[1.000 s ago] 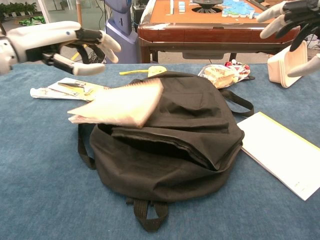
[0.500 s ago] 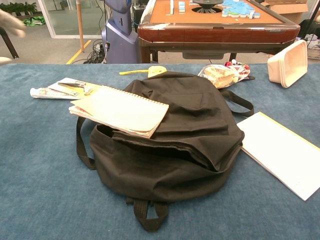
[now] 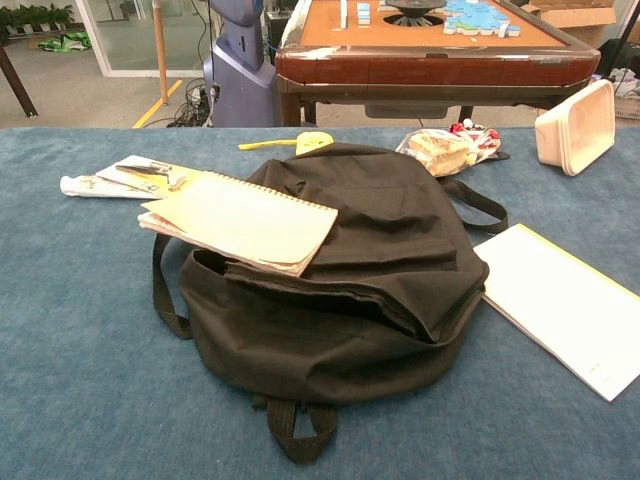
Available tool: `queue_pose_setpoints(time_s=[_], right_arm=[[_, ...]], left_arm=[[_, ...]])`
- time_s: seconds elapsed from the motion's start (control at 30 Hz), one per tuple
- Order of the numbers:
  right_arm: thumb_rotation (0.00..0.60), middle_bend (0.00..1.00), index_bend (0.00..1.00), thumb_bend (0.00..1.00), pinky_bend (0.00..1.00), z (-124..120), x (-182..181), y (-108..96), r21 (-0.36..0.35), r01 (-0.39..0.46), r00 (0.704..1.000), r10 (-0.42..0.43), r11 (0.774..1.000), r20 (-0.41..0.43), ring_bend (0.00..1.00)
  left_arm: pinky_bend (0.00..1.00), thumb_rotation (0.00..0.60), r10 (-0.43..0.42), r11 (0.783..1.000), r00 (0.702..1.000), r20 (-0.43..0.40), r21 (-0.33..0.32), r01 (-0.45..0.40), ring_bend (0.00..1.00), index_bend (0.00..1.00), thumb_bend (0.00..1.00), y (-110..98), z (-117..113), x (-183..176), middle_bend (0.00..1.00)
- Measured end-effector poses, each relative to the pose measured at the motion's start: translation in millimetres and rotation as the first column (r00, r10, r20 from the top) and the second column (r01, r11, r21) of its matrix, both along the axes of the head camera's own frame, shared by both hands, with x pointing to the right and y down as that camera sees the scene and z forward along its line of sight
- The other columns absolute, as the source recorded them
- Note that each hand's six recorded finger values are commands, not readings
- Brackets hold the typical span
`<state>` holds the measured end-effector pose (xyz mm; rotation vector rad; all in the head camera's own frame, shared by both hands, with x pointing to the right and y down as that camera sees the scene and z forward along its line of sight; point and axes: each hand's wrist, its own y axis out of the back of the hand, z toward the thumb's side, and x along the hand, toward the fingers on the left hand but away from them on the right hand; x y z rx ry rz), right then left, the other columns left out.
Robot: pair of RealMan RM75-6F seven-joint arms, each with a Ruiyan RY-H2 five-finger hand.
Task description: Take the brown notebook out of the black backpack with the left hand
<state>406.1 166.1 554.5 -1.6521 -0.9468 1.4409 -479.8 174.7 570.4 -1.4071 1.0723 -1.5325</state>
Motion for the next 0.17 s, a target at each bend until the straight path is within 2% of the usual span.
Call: queue_pose_setpoints(time_s=[0.17], right_arm=[[0.6,0.36,0.29,0.21,0.43,0.8,3.8,15.0,0.008,-0.017,1.0,0.016,1.0,0.016,0.31]], left_arm=[[0.26,0.6,-0.016,1.0,1.0,0.004,-0.011,0.016,0.2,0.25,0.25,23.2,-4.1,1.8,0.2]])
